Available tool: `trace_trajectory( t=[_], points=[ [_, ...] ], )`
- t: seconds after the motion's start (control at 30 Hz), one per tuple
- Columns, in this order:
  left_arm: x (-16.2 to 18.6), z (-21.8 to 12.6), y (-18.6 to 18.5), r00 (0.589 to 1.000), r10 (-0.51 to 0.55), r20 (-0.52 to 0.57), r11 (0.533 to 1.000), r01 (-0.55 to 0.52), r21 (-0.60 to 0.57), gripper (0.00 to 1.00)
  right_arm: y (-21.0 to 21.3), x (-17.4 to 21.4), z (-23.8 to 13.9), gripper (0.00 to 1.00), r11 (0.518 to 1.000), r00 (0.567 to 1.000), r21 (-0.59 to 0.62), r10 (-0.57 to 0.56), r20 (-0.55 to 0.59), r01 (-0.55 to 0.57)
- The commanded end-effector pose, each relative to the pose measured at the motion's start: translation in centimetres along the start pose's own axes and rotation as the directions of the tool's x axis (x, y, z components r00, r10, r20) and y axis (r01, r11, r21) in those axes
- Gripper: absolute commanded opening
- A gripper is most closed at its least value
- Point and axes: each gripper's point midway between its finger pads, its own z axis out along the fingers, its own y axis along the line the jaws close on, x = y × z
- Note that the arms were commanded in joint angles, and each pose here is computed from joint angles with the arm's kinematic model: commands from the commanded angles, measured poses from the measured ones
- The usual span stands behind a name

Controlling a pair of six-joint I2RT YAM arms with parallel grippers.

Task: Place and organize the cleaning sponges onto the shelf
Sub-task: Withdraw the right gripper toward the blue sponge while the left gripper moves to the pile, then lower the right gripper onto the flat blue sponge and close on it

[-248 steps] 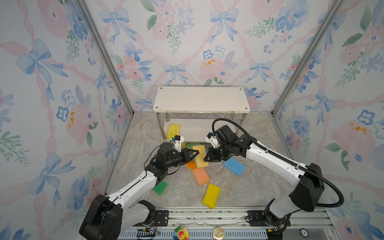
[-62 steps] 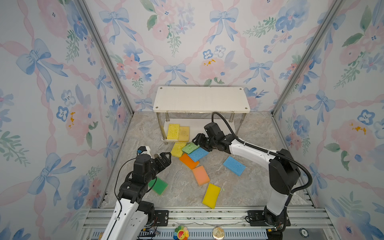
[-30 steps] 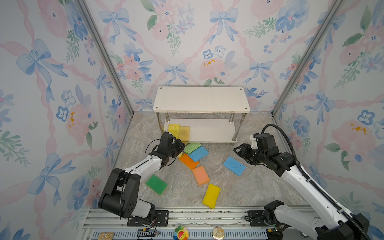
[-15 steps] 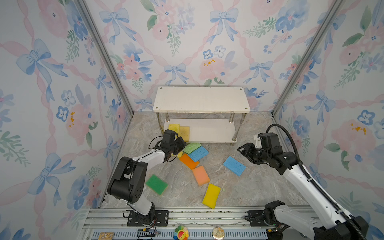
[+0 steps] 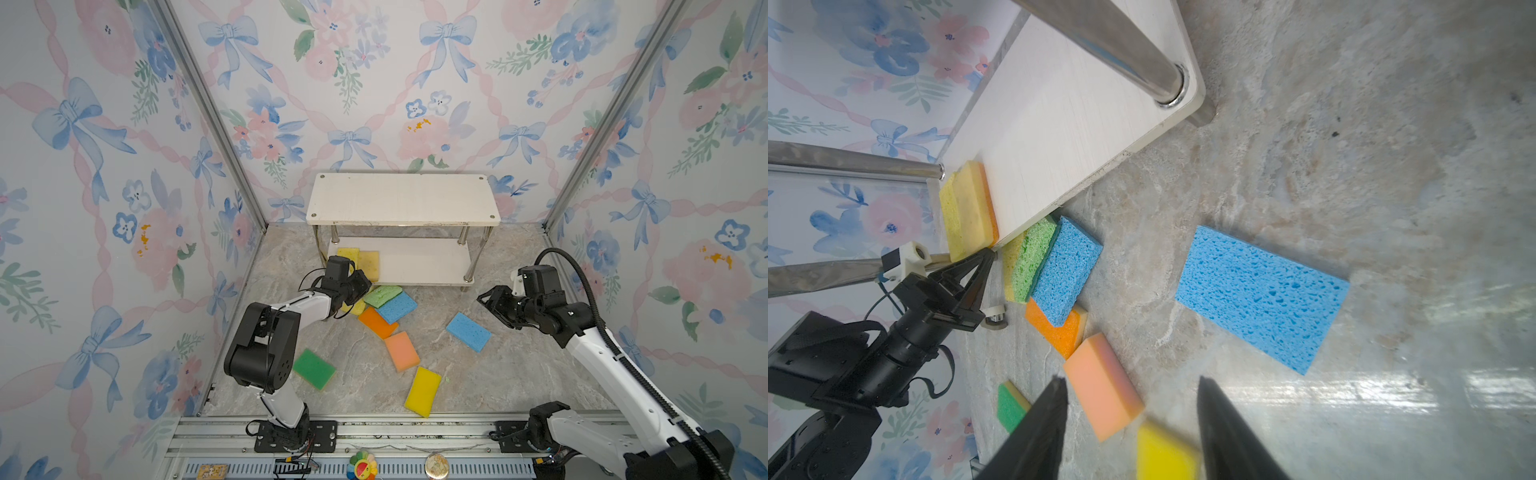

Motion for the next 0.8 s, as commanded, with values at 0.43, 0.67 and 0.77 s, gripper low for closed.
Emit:
trace_trajectory(
  t=[0.43,0.67,0.77],
  points=[
    [4.9,-4.1,0.7,0.997,0.043,-0.072,0.999,-0.04,0.036,0.0,-8.1,2.8,0.2,0.7,0.934,0.983,0.355,0.099,-0.157,-0.038],
    [6.3,-6.3,0.1,0.995,0.074,-0.063,0.995,-0.069,0.078,0.04,-10.2,4.3,3.9,0.72,0.938,0.963,0.331,0.182,-0.201,-0.108],
    [6.8,-6.9,-0.1,0.994,0.079,-0.072,0.992,-0.072,0.099,0.12,-10.1,3.4,5.3,0.71,0.948,0.969,0.313,0.128,-0.213,-0.056]
  ],
)
